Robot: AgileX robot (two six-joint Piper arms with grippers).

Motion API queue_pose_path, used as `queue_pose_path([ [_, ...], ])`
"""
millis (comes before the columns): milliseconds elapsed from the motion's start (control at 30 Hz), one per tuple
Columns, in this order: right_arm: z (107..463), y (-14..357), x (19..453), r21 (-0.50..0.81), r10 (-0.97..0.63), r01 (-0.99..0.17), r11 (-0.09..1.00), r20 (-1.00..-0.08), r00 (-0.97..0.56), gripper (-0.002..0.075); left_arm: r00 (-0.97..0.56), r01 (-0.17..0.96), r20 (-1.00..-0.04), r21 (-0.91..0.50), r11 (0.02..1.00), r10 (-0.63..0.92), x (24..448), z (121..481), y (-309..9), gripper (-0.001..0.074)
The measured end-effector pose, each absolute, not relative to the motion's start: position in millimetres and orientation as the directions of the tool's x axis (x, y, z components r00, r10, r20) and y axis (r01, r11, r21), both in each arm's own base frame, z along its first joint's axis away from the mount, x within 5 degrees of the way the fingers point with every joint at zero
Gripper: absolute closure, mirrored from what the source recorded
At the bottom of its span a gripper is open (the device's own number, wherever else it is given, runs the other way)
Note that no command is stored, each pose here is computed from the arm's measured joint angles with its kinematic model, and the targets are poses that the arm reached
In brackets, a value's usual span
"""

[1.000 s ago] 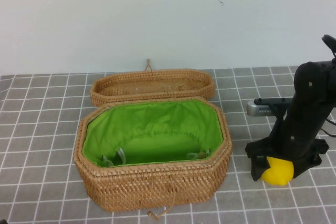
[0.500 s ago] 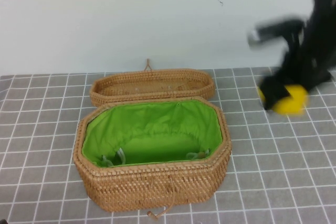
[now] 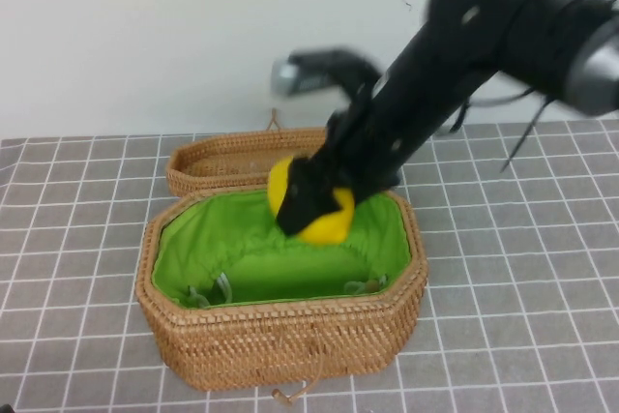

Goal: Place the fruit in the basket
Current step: Place the lemon on the basket

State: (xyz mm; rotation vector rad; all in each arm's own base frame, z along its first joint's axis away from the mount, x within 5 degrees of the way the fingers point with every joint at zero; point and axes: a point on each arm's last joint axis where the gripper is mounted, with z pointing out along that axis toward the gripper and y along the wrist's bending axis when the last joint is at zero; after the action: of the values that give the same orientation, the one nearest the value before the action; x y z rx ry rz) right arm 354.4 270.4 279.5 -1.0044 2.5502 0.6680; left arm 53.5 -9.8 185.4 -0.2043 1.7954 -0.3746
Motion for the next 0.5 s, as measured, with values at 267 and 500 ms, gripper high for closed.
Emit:
queue_pose_path([
  [267,223,271,371,0.294,-0.495,-0.566,0.77,-0.285,-0.821,0.0205,-0.256,0.058,-0.908,-0.358,0.932,-0.332,54,185,-10,0.0738],
  [500,215,273,373,0.299,-0.474,-0.539,0.787,-0.267,-0.839,0.0127,-0.256,0.058,-0.908,-0.358,0.932,-0.332,54,185,-10,0.0738],
])
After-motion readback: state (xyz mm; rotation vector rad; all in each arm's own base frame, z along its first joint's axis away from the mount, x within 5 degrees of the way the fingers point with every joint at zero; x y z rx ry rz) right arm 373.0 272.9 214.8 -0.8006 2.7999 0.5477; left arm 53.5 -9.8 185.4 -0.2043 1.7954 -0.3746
